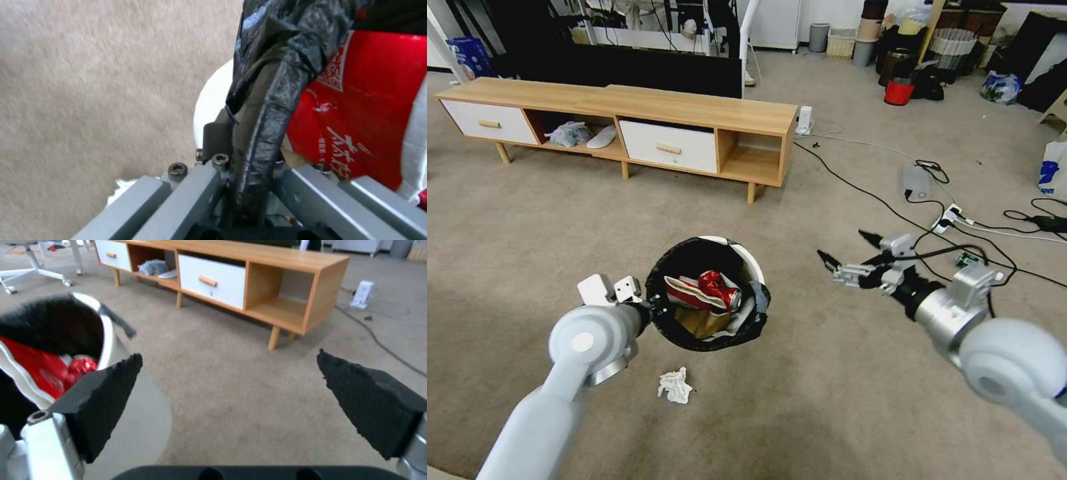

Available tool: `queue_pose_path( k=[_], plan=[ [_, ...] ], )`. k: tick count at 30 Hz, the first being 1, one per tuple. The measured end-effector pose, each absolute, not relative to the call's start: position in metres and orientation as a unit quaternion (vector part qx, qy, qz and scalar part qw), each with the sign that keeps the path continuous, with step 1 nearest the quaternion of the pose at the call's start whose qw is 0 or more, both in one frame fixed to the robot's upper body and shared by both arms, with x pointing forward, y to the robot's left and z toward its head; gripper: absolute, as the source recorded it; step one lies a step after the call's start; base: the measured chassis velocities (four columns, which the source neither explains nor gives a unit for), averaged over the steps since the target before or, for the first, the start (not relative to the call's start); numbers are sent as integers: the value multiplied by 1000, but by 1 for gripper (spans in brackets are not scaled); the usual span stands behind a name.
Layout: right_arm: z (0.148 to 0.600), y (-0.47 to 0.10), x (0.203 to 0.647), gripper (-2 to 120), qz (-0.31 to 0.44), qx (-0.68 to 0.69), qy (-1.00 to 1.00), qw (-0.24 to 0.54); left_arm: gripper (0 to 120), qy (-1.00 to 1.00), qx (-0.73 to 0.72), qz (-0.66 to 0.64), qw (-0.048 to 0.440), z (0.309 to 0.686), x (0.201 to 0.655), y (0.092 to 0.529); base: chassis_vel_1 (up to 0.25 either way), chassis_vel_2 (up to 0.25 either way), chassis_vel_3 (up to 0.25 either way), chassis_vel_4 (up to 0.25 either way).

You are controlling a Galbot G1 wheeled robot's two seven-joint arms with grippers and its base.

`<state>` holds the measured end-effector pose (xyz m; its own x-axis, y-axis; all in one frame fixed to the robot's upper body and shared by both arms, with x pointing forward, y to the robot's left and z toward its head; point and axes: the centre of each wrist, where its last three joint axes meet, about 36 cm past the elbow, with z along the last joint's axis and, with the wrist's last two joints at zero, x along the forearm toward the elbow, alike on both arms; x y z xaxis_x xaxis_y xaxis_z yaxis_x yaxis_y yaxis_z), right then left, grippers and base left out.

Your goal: Pick up the trash bin and place the garbage on the floor into it.

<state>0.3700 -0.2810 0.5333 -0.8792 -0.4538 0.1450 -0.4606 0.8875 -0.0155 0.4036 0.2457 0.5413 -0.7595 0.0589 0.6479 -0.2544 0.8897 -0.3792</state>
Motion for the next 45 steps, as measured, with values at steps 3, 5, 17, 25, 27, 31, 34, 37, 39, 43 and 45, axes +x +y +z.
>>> queue_pose_path(
  k=[3, 5, 17, 25, 27, 31, 34, 37, 39, 43, 45],
  plan=[
    [520, -276, 372, 100, 20, 234, -969, 72, 0, -913, 58, 226, 334, 541, 398, 249, 0, 0, 0, 0],
    [500, -267, 373, 100, 12, 234, -969, 80, 0, -917, 63, 219, 328, 538, 389, 253, 0, 0, 0, 0],
    [454, -238, 376, 100, -3, 239, -966, 98, 0, -919, 71, 219, 320, 537, 385, 260, 0, 0, 0, 0],
    [440, -232, 380, 100, -10, 234, -967, 103, 0, -919, 77, 227, 314, 537, 391, 262, 0, 0, 0, 0],
    [439, -232, 381, 100, -10, 232, -967, 103, 0, -919, 78, 227, 314, 536, 393, 263, 0, 0, 0, 0],
    [436, -234, 383, 100, -11, 227, -969, 101, 0, -918, 78, 227, 314, 535, 397, 262, 7, 14, 10, 9],
    [436, -234, 384, 100, -10, 225, -969, 101, 0, -919, 78, 227, 313, 534, 399, 260, 47, 64, 64, 52],
    [435, -235, 385, 100, -10, 224, -969, 100, 0, -919, 79, 226, 312, 534, 401, 260, 59, 62, 70, 72],
    [436, -235, 387, 100, -9, 223, -970, 99, 0, -920, 80, 225, 312, 534, 401, 260, 77, 79, 83, 82],
    [434, -235, 390, 100, -9, 223, -970, 100, 0, -920, 82, 223, 311, 533, 401, 260, 108, 98, 93, 113],
    [433, -234, 391, 100, -10, 223, -970, 101, 0, -920, 82, 224, 311, 533, 400, 261, 110, 106, 92, 112]
  ],
)
